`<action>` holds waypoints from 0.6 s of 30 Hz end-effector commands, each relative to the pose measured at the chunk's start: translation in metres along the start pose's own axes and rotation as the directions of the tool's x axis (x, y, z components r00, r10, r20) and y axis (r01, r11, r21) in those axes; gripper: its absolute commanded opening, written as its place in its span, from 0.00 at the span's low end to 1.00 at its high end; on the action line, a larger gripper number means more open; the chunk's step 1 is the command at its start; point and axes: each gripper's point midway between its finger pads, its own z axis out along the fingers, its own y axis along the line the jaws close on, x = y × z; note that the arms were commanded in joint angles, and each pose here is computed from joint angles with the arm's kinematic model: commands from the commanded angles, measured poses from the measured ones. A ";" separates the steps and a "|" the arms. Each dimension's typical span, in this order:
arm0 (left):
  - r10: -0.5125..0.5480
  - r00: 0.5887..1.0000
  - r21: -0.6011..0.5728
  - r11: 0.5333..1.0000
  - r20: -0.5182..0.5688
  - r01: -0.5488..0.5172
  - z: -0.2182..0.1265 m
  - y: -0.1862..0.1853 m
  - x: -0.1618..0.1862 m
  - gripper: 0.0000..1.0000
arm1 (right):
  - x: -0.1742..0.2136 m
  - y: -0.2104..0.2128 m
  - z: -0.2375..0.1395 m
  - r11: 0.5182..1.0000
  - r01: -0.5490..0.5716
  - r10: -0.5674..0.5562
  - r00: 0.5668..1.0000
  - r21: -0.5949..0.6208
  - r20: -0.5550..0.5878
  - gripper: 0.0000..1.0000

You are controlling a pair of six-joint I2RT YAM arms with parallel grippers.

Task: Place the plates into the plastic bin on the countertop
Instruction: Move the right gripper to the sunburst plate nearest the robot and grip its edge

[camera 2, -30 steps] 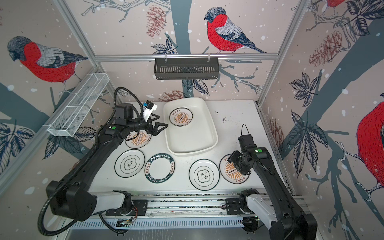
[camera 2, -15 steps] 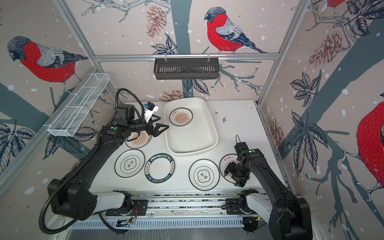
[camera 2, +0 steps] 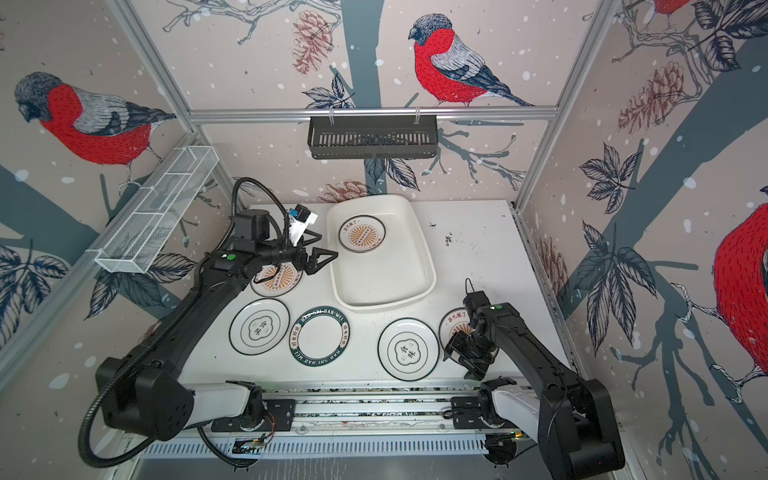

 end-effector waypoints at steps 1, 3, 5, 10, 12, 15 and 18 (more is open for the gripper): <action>0.033 0.999 0.015 0.999 0.023 -0.034 0.000 -0.003 -0.006 0.98 | -0.004 0.004 0.005 1.000 0.002 -0.002 1.000 -0.014 0.003 0.71; 0.034 0.999 0.014 0.999 0.022 -0.034 0.000 -0.003 -0.006 0.98 | -0.006 0.004 0.009 1.000 0.001 -0.001 1.000 -0.013 0.000 0.71; 0.032 0.999 0.014 0.999 0.020 -0.032 0.000 -0.003 -0.005 0.98 | -0.008 0.005 0.010 1.000 0.002 -0.002 1.000 -0.013 0.003 0.71; 0.033 0.999 0.010 0.999 0.019 -0.033 0.000 -0.002 -0.005 0.98 | -0.017 0.007 0.009 1.000 0.011 -0.011 0.999 0.005 0.031 0.71; 0.032 0.999 0.010 0.999 0.018 -0.032 0.001 -0.002 -0.004 0.98 | -0.021 0.007 0.008 1.000 0.016 -0.017 0.998 0.016 0.053 0.70; 0.028 0.999 0.010 1.000 0.020 -0.029 0.001 -0.001 -0.005 0.98 | -0.026 0.006 0.008 0.999 0.021 -0.023 0.998 0.035 0.063 0.71; 0.026 0.999 0.012 1.000 0.020 -0.027 0.001 -0.001 -0.005 0.98 | -0.032 0.008 0.007 0.999 0.026 -0.030 0.996 0.042 0.088 0.71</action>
